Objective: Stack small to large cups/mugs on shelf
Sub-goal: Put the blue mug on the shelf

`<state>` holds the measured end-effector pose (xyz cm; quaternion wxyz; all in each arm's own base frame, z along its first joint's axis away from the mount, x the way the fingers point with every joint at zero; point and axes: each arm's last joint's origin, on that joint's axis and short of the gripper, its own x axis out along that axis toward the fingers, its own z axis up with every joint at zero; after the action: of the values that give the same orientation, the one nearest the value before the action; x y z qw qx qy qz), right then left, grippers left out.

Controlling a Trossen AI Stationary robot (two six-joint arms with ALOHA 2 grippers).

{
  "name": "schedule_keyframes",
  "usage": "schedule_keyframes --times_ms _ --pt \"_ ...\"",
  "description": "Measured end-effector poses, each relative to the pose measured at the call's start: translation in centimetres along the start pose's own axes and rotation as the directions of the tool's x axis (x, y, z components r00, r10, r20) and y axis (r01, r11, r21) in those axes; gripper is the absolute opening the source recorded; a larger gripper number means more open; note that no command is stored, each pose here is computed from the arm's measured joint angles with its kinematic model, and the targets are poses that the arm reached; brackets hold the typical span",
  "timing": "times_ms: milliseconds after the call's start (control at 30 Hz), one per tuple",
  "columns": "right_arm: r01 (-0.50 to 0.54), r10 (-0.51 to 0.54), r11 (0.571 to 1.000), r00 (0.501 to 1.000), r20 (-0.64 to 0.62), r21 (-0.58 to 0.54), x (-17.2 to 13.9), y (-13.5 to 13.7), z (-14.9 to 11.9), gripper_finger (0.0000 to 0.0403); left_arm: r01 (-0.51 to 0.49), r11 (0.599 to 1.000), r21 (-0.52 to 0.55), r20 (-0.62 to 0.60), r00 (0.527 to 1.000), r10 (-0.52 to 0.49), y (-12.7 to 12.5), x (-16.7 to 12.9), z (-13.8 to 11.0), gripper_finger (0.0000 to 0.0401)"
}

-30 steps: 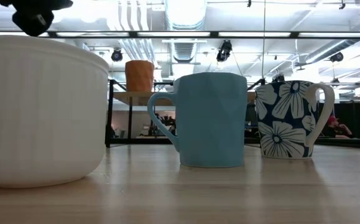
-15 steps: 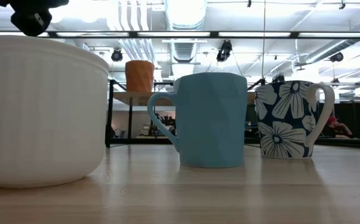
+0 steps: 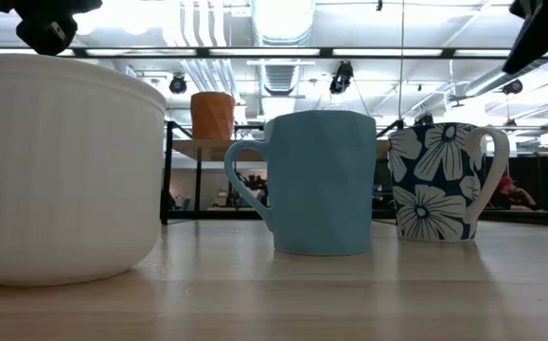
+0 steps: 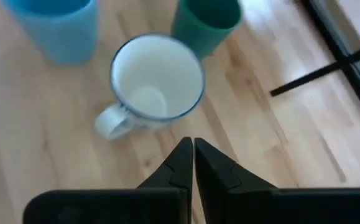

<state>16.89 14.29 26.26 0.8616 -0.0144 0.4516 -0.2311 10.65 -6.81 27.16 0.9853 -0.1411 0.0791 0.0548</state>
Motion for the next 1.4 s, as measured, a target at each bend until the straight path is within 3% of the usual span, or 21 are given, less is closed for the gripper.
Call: schedule_keyframes --times_ms 233,567,767,967,1400 --pt "-0.069 0.040 0.981 0.986 0.160 0.184 1.3 1.8 -1.2 0.0009 -0.002 1.000 0.001 0.001 1.000 0.002 0.0 0.0 0.0 0.0043" --pt "-0.050 -0.022 0.950 0.974 0.225 0.309 1.6 2.7 -0.9 0.0009 -0.002 1.000 0.000 0.002 1.000 0.002 0.0 0.0 0.0 0.0043" --pt "-0.117 0.041 0.953 0.964 0.264 0.278 0.3 3.9 0.8 0.0009 -0.001 1.000 0.002 0.001 1.000 0.001 0.0 0.0 0.0 0.0043" --pt "-0.188 0.123 0.963 0.943 0.311 0.191 0.2 6.8 2.2 0.0009 -0.001 1.000 0.003 0.001 1.000 0.001 0.0 0.0 0.0 0.0043" --pt "-0.145 0.063 0.953 0.954 0.294 0.265 3.7 13.6 2.7 0.0009 0.001 1.000 0.004 -0.001 1.000 -0.001 0.0 0.0 0.0 0.0043"
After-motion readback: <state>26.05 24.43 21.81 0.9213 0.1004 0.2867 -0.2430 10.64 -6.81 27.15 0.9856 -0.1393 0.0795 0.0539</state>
